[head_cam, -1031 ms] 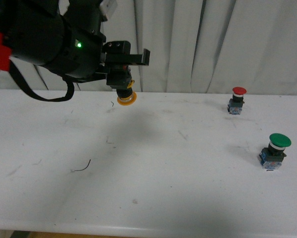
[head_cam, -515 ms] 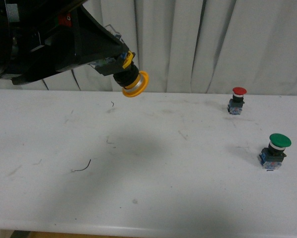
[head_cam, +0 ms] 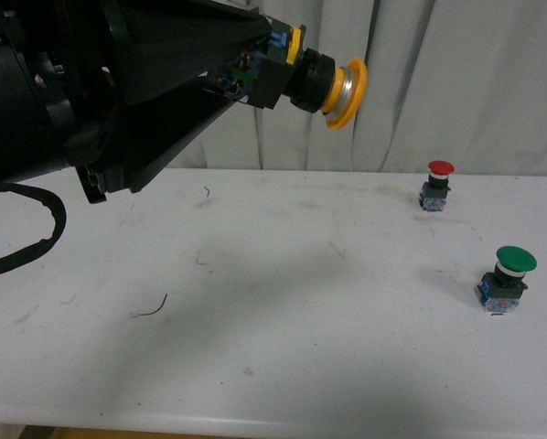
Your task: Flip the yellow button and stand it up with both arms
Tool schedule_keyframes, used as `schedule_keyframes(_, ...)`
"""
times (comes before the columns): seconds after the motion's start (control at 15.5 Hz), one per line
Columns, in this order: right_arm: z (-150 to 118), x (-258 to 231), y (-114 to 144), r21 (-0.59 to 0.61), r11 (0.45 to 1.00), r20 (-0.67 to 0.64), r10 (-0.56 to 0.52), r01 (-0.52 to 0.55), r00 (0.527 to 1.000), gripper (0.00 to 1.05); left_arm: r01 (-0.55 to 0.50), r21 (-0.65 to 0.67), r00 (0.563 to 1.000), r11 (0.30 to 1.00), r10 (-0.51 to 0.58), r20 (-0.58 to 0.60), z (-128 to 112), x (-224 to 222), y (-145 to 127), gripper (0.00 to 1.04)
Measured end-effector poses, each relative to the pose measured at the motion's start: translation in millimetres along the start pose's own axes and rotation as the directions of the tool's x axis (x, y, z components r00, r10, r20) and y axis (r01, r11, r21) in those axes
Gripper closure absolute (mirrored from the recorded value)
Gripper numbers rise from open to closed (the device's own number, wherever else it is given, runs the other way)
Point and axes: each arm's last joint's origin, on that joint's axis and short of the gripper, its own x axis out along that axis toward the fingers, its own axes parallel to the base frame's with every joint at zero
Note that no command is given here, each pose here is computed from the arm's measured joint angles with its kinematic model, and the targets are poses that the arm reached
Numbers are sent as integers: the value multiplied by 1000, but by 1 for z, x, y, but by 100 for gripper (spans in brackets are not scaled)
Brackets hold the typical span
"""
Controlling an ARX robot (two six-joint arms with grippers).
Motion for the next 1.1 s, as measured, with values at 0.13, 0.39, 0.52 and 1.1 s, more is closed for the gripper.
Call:
schedule_keyframes(0.13,0,0,0,0,1000,0,0,0,1000,6,40,-106,999,994,-38,20,-4,2,5,69)
schedule_keyframes(0.39,0,0,0,0,1000,0,0,0,1000,6,-24,-253,1000,967,19,-23,-20,2,22,69)
schedule_keyframes(0.52,0,0,0,0,1000,0,0,0,1000,6,-24,-255,1000,967,23,-9,-16,0,22,69)
schedule_keyframes(1.1,19,28,-4,-12,997,167,81,-80,983,6,1,-225,1000,974,2,10,-12,2,15,69)
